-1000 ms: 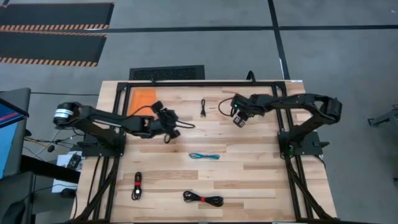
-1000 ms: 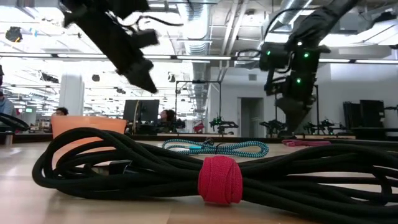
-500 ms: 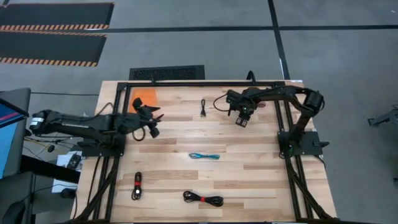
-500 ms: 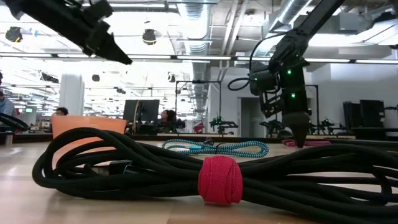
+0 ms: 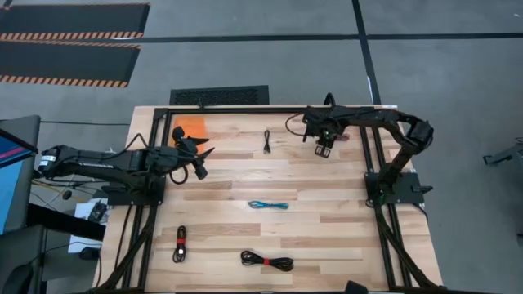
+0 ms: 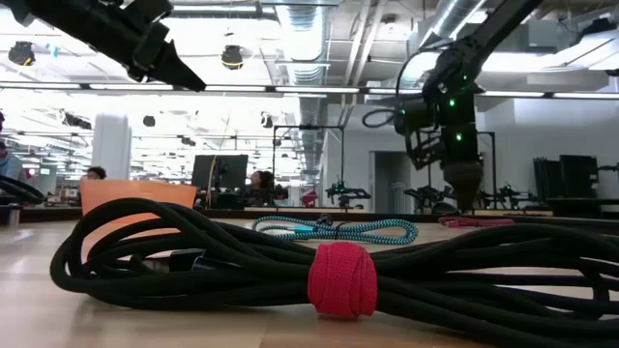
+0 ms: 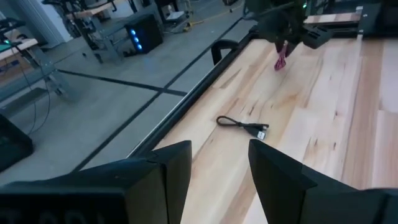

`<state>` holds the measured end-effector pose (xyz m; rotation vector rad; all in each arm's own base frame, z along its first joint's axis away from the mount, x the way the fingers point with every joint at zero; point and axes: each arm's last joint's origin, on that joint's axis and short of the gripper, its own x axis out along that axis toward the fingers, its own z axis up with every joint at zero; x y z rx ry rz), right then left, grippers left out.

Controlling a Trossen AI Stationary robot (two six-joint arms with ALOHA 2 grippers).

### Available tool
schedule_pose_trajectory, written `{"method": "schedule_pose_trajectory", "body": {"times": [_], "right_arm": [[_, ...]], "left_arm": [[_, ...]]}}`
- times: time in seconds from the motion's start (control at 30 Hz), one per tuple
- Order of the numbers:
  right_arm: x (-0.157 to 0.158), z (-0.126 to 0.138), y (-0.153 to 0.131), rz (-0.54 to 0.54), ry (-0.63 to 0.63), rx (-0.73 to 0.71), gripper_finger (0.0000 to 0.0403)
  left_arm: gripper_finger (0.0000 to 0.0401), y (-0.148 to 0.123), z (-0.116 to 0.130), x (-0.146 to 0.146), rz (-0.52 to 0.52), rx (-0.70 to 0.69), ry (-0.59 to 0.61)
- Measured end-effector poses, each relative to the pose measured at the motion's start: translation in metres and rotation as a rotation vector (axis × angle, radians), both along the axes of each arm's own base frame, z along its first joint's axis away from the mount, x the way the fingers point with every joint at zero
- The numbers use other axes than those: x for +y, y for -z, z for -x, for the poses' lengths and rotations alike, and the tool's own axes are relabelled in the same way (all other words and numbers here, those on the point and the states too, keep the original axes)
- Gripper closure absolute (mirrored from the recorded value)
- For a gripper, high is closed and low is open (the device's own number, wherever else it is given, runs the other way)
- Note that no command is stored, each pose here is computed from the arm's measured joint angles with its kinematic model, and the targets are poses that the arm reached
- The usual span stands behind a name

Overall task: Pick and place USB-C Cables
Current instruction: Put the pink charger cable into the orange bin

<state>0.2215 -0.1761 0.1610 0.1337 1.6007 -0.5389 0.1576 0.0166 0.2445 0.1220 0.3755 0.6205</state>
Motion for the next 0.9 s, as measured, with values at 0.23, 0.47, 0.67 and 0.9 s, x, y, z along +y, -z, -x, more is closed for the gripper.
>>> {"method": "schedule_pose_trajectory", "body": {"times": [0.23,0.47,0.67,0.9], "right_arm": [[-0.016,0.008,0.022,-0.116,0.02,0.016,0.0262],[-0.025,0.011,0.042,-0.165,0.03,0.08,0.0262],[-0.022,0.009,0.036,-0.152,0.015,0.033,0.0293],[-0.023,0.01,0.024,-0.147,0.031,-0.052,0.0387]], "left_arm": [[0.025,-0.001,-0.001,0.0,-0.021,0.003,0.006],[0.025,-0.01,-0.004,0.0,-0.072,-0.065,0.024],[0.025,-0.01,-0.004,0.0,-0.101,-0.046,0.032],[0.025,-0.015,-0.005,0.0,-0.154,-0.053,0.045]]}}
